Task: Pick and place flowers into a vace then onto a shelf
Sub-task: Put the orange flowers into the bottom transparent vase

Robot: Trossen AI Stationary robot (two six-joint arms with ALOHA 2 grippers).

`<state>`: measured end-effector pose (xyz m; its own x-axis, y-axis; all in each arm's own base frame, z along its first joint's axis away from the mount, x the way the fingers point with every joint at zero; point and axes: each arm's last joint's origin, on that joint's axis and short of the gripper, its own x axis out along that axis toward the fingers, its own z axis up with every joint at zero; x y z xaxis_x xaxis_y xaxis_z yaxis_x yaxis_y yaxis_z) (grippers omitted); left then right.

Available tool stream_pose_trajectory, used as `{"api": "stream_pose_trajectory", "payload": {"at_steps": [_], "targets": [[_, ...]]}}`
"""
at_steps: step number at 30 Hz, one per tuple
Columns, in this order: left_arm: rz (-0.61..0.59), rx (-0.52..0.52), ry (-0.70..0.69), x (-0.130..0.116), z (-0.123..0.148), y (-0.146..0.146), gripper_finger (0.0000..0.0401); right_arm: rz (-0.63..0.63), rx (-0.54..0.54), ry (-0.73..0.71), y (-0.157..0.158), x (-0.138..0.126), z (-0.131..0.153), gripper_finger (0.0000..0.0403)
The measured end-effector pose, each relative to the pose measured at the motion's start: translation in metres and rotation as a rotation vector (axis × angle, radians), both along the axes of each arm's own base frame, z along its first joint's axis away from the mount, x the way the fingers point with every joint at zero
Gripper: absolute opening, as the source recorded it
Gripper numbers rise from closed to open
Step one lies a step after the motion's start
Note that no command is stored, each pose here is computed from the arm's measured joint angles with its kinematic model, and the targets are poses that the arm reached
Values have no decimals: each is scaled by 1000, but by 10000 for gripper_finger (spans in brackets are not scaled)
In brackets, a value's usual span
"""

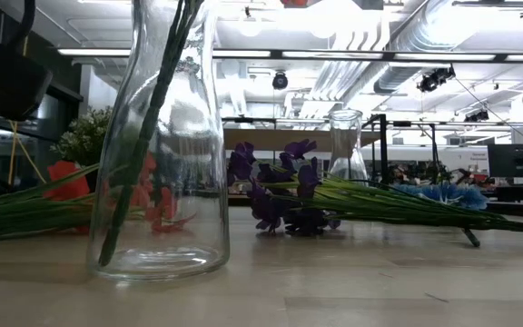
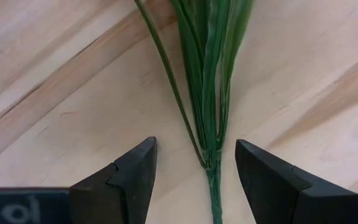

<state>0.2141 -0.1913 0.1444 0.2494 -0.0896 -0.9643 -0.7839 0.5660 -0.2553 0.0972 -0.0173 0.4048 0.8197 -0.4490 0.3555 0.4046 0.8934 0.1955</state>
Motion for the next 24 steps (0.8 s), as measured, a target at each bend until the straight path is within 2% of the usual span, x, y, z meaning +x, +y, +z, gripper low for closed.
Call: {"api": "stream_pose_trajectory", "payload": {"at_steps": [15,24], "targets": [[79,-3,18,0,-1,2,248,-14,-17,20,0,0,-1,271],[79,11,23,0,-2,3,248,-17,-18,21,0,0,-1,271]]}}
